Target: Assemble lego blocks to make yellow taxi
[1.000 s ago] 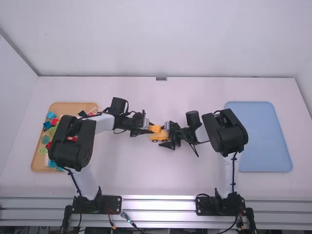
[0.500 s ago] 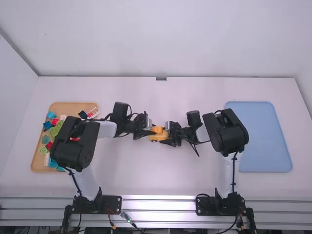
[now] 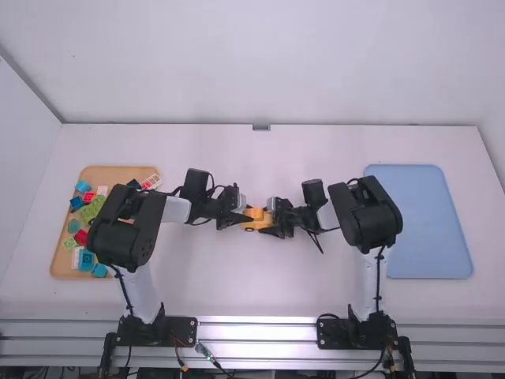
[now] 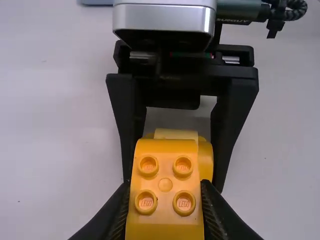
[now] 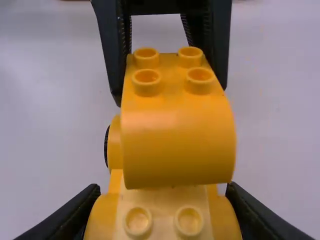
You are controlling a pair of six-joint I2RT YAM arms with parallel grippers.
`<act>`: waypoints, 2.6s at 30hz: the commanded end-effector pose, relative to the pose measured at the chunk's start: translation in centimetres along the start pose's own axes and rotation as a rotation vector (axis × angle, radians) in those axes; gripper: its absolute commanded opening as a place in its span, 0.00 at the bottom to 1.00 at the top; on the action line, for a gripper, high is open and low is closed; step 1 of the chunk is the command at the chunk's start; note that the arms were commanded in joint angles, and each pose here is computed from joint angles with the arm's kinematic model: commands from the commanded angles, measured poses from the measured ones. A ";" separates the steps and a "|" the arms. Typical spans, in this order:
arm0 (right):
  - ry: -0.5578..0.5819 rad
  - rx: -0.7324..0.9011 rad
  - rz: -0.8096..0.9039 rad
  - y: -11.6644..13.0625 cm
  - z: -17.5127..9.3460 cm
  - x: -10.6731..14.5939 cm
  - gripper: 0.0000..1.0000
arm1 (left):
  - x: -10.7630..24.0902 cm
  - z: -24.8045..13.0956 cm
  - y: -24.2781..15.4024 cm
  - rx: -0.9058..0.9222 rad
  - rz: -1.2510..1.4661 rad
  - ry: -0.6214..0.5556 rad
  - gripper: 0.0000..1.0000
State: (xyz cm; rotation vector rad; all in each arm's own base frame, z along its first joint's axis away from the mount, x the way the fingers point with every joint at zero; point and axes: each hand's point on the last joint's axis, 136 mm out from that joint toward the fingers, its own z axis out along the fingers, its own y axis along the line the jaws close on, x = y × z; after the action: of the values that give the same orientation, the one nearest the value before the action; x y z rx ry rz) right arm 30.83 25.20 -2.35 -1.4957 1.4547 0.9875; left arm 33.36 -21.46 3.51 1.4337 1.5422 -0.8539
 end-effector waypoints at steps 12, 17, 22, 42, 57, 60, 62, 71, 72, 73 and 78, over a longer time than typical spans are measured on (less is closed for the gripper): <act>0.013 0.000 0.005 0.0 0.1 0.5 0.52 | 0.5 2.2 -1.0 0.051 0.021 0.008 0.02; 0.012 -0.002 0.008 0.0 0.1 0.6 0.52 | 1.2 3.0 -1.1 0.044 0.022 0.070 0.02; 0.016 -0.003 0.013 0.1 0.1 0.6 0.52 | 2.9 2.9 -1.0 0.018 -0.001 0.159 0.02; 0.016 -0.009 -0.010 0.1 0.1 0.6 0.53 | 5.9 3.8 -3.1 0.047 0.041 0.373 0.02; 0.024 -0.014 0.006 0.3 0.1 0.8 0.56 | 5.6 3.7 -2.2 0.015 0.025 0.353 0.10; 0.025 -0.014 0.008 0.3 0.1 0.9 0.57 | 5.3 3.7 -1.9 0.016 0.025 0.348 0.16; 0.025 -0.015 0.008 0.3 0.1 0.9 0.57 | 4.6 3.7 -1.9 0.029 0.020 0.326 0.18; 0.025 -0.015 0.008 0.3 0.1 0.9 0.57 | 2.9 3.6 -1.7 0.041 0.039 0.277 0.26; 0.025 -0.015 0.009 0.3 0.1 0.9 0.57 | 2.9 3.7 -1.7 0.042 0.041 0.277 0.28; 0.025 -0.015 0.009 0.3 0.1 0.9 0.57 | 2.8 3.8 -1.8 0.044 0.043 0.277 0.28; 0.025 -0.015 0.009 0.3 0.1 0.9 0.57 | 2.7 3.7 -1.4 0.032 0.049 0.272 0.28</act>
State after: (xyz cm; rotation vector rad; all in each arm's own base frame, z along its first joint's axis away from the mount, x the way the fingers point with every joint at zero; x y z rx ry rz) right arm 30.97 24.46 -2.38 -1.4969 1.4503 0.9902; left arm 33.29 -24.00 2.23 1.6094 1.6102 -0.7181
